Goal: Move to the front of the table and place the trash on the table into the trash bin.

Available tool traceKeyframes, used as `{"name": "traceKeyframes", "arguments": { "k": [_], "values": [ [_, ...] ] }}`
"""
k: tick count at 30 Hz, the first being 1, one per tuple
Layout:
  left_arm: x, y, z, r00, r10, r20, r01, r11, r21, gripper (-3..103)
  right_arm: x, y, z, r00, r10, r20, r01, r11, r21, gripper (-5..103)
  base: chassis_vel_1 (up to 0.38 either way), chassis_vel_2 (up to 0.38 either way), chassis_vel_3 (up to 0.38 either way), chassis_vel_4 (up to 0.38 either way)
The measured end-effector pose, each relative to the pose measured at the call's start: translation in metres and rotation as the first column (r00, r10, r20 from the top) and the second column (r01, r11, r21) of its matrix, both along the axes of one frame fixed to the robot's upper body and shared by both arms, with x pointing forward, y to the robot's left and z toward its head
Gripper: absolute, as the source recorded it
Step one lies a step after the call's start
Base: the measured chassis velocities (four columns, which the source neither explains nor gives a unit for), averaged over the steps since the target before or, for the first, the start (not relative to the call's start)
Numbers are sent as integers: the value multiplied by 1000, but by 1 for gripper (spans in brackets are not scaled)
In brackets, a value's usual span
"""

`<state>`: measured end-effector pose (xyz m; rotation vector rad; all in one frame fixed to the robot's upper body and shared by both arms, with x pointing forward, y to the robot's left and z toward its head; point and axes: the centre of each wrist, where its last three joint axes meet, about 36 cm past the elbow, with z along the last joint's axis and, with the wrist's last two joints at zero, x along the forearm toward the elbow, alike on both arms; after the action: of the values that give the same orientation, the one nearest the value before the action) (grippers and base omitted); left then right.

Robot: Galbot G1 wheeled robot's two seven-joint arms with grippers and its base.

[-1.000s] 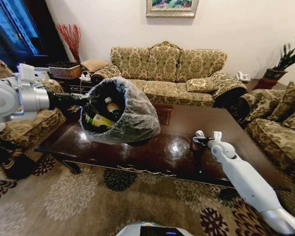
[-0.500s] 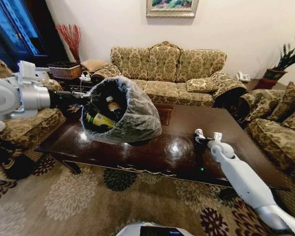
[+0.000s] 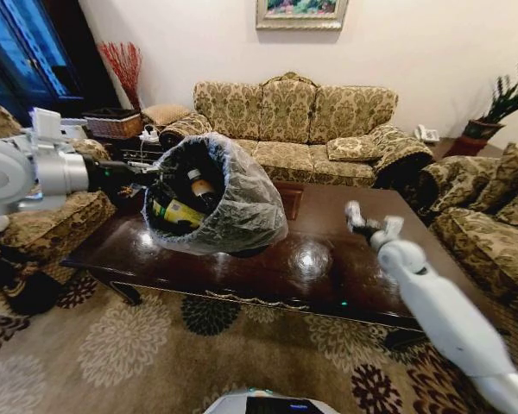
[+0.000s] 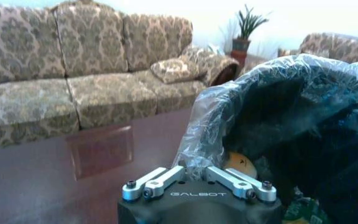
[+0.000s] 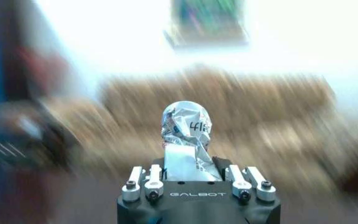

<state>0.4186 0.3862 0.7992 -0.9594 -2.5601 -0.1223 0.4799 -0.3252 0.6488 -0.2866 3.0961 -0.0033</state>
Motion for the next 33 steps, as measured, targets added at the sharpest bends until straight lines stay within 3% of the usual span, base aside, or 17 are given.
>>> {"name": "traceKeyframes", "arguments": {
  "k": [2, 3, 4, 7, 8, 10, 11, 13, 14, 15, 17, 24, 27, 28, 33],
  "values": [
    [6, -8, -1, 1000, -3, -14, 3, 1000, 25, 0, -30, 19, 54, 983, 122, 136, -126, 992, 20, 47, 0, 0, 0, 0],
    [6, -8, -1, 1000, -3, -14, 3, 1000, 25, 0, -30, 19, 54, 983, 122, 136, -126, 992, 20, 47, 0, 0, 0, 0],
    [10, -13, 1, 1000, -6, -20, 7, 999, 40, 0, -47, 29, 78, 964, 194, 183, -202, 979, 28, 47, 0, 0, 0, 0],
    [26, -38, 14, 999, -33, -37, 36, 995, 88, 0, -89, 56, 125, 875, 415, 251, -430, 903, 8, 47, 0, 0, 0, 0],
    [26, -38, 14, 999, -33, -37, 36, 995, 88, 0, -89, 56, 125, 875, 415, 251, -430, 903, 8, 47, 0, 0, 0, 0],
    [40, -59, 23, 996, -62, -57, 68, 990, 126, 0, -111, 73, 143, 783, 567, 256, -582, 813, -22, 47, 0, 0, 0, 0],
    [40, -59, 23, 996, -62, -57, 68, 990, 126, 0, -111, 73, 143, 783, 567, 256, -582, 813, -22, 47, 0, 0, 0, 0],
    [52, -78, 24, 994, -74, -82, 87, 982, 168, 0, -121, 87, 144, 709, 668, 228, -682, 731, -23, 47, 0, 0, 0, 0],
    [57, -89, 25, 992, -85, -92, 100, 978, 185, 0, -123, 93, 140, 688, 695, 211, -708, 706, -16, 47, 0, 0, 0, 0],
    [57, -89, 25, 992, -85, -92, 100, 978, 185, 0, -123, 93, 140, 688, 695, 211, -708, 706, -16, 47, 0, 0, 0, 0],
    [65, -107, 29, 989, -103, -107, 124, 970, 208, 0, -120, 100, 129, 667, 726, 167, -735, 678, -7, 47, 0, 0, 0, 0],
    [74, -130, 32, 983, -133, -123, 160, 958, 240, 0, -99, 115, 89, 671, 738, 66, -738, 674, -41, 47, 0, 0, 0, 0],
    [75, -134, 33, 982, -139, -125, 166, 956, 243, 0, -87, 119, 83, 696, 716, 55, -712, 698, -75, 47, 0, 0, 0, 0],
    [74, -135, 32, 982, -142, -126, 170, 955, 244, 0, -79, 119, 83, 723, 690, 35, -682, 721, -121, 44, 0, 0, 0, 0],
    [70, -134, 32, 981, -146, -124, 173, 955, 240, 0, -72, 120, 78, 743, 669, 15, -658, 735, -161, 59, 0, 0, 0, 0]
  ]
}}
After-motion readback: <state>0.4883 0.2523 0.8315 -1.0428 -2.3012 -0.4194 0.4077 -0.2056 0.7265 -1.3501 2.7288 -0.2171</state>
